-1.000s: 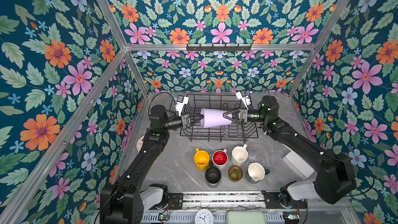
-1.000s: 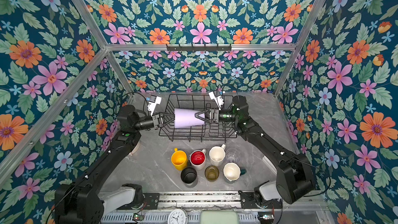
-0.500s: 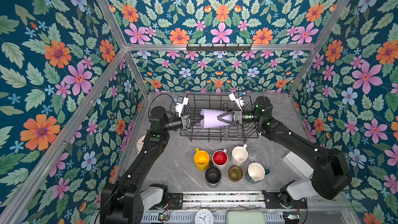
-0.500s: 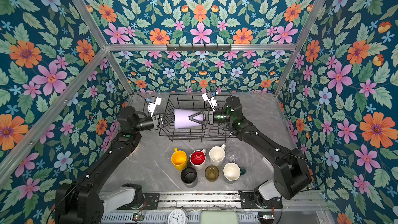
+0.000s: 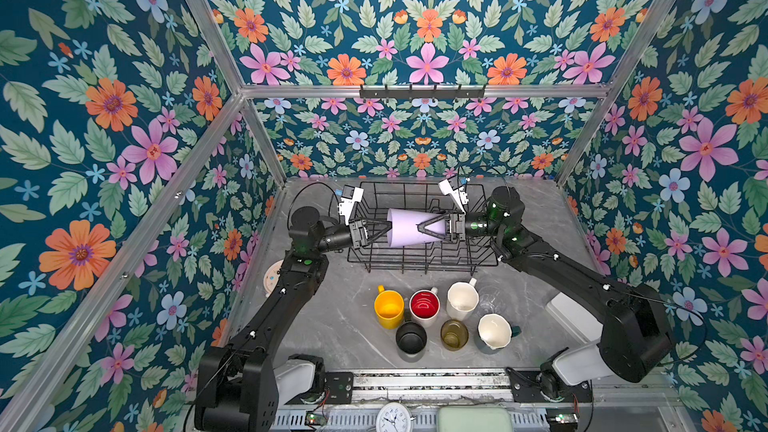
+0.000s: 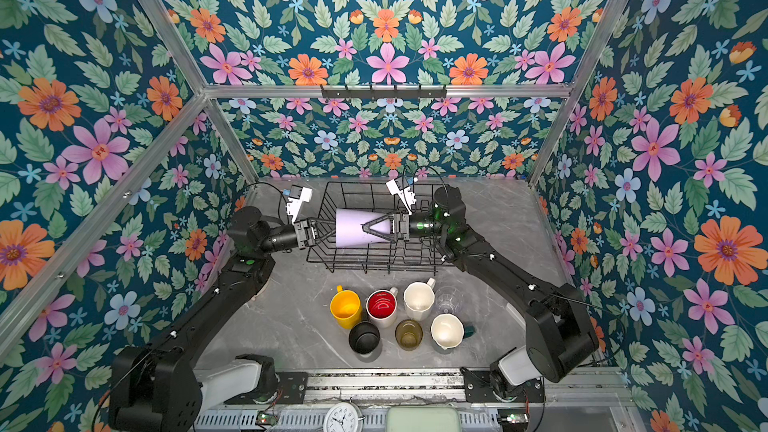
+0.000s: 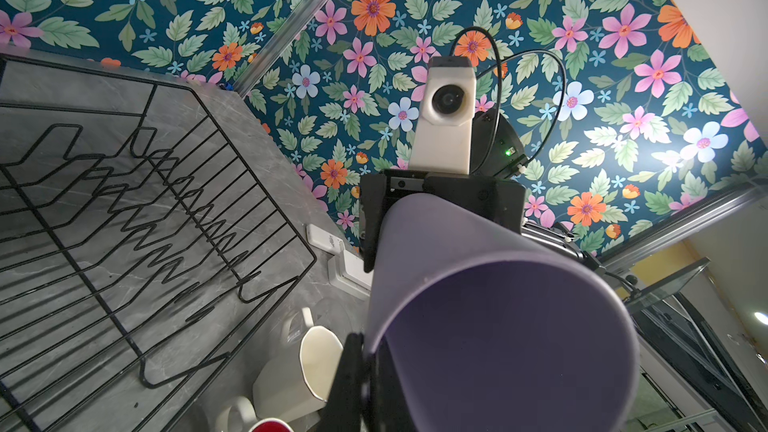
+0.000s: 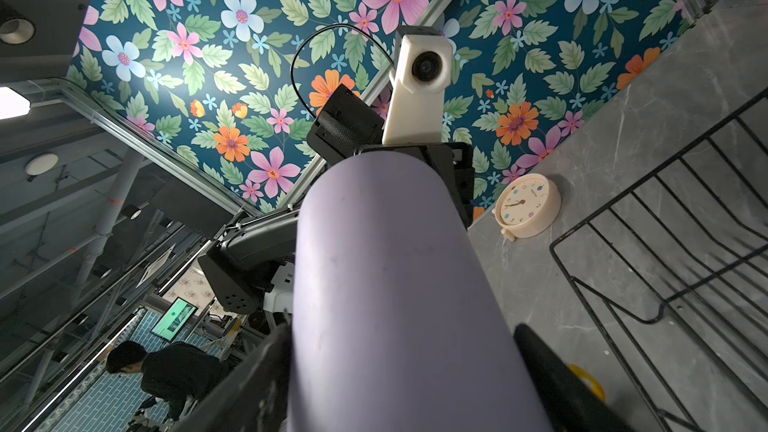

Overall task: Load the cups into the dish rack
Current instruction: 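Grasp the lilac mug's base with the right gripper beside the left gripper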

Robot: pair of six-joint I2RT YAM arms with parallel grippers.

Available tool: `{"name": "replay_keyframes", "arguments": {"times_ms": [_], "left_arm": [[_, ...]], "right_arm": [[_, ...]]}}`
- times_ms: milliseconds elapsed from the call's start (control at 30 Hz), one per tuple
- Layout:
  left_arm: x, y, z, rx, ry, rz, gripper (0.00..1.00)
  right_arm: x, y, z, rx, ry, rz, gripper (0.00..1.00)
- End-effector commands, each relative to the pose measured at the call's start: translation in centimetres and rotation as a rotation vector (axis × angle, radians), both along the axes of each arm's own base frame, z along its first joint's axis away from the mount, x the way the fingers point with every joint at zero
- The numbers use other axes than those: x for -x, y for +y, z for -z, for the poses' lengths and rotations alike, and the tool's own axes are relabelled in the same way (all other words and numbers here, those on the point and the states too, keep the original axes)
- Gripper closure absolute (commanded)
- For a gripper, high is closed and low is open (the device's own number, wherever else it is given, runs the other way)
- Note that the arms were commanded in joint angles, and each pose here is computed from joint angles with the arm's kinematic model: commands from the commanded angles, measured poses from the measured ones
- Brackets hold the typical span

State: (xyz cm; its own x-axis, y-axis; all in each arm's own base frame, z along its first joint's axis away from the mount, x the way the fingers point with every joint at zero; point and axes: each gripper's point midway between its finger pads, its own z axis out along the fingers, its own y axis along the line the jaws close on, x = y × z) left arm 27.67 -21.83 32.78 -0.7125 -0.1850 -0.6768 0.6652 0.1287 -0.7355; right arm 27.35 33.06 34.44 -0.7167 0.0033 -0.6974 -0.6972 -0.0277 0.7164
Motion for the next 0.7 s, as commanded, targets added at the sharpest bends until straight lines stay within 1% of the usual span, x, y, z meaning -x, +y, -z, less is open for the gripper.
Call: {"name": "replay_keyframes", "arguments": {"times_ms": [0, 133, 267, 400, 467, 533, 600, 667], "left_arm": [[0.68, -0.15, -1.87, 0.030, -0.081, 0.038, 1.00], [0.57, -0.20, -1.96, 0.035, -0.081, 0.042, 1.00], [0.43, -0.25, -1.93, 0.035, -0.078, 0.044, 1.00], [0.43, -0.27, -2.09, 0.035, -0.083, 0.045, 1.00], [0.40, -0.25, -2.17, 0.036, -0.086, 0.044, 1.00], [0.38, -0.27, -2.13, 0.035, -0.085, 0.046, 1.00], [0.38, -0.29, -2.11, 0.034, -0.083, 0.049, 1.00], [0.42, -0.30, -2.09, 0.033, -0.083, 0.052, 0.94]], "right_arm": [[-0.45, 0.08, 0.56, 0.010, 0.024, 0.025, 0.30], [-0.49, 0.07, 0.67, 0.010, 0.035, 0.025, 0.40], [-0.53, 0.15, 0.60, 0.009, 0.056, 0.027, 0.54], [-0.68, 0.20, 0.71, 0.012, 0.074, 0.029, 0.71], [-0.80, 0.21, 0.72, 0.012, 0.082, 0.031, 0.82], [-0.76, 0.23, 0.72, 0.013, 0.085, 0.029, 0.90], [-0.80, 0.17, 0.54, 0.010, 0.085, 0.036, 1.00], [-0.88, 0.07, -0.03, -0.001, 0.093, 0.048, 1.00]]}}
